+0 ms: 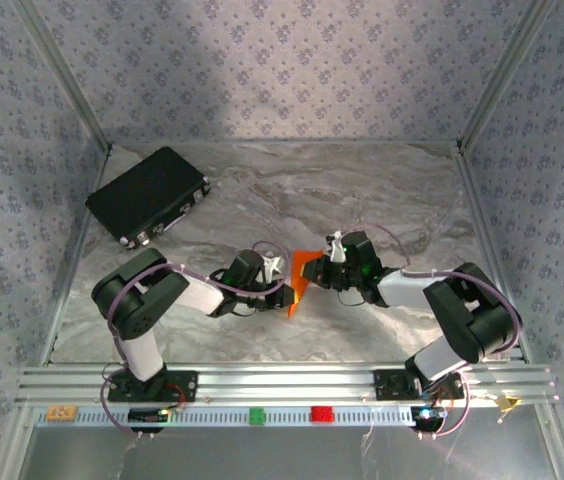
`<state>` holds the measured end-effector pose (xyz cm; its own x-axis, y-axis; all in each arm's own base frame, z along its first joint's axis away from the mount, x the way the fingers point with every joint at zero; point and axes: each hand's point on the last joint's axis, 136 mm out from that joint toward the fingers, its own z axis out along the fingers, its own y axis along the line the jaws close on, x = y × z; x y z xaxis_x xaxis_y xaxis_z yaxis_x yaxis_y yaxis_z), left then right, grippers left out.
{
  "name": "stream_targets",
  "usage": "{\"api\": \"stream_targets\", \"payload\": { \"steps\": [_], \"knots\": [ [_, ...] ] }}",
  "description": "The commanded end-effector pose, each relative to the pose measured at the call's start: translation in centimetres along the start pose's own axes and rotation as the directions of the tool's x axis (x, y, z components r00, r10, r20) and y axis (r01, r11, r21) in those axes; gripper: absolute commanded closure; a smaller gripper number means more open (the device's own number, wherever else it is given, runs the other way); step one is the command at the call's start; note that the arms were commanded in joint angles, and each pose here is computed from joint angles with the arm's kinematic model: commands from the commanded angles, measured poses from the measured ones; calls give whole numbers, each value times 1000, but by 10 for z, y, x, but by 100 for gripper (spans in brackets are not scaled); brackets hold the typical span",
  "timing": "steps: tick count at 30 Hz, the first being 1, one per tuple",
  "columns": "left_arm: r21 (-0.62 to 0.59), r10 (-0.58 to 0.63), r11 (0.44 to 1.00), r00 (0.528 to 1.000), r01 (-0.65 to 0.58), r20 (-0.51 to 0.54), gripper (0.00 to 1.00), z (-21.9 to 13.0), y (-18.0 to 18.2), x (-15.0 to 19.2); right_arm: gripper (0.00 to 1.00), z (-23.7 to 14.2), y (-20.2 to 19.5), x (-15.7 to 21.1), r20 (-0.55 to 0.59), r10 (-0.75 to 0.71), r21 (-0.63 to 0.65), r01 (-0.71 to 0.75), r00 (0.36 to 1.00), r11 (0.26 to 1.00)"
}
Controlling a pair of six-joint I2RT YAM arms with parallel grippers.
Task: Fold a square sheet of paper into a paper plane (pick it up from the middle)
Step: Fold the wing for the fifth time at the center of the table.
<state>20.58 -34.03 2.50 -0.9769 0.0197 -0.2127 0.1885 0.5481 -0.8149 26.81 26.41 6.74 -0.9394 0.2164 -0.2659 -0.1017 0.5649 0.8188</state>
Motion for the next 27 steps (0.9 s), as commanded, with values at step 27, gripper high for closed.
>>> {"api": "stream_targets", "payload": {
  "steps": [27],
  "knots": [
    [3, -192, 981, 976, 193, 102, 100, -10, 28, -4, 91, 21, 4, -12, -63, 26, -78, -31, 998, 996]
  ]
}}
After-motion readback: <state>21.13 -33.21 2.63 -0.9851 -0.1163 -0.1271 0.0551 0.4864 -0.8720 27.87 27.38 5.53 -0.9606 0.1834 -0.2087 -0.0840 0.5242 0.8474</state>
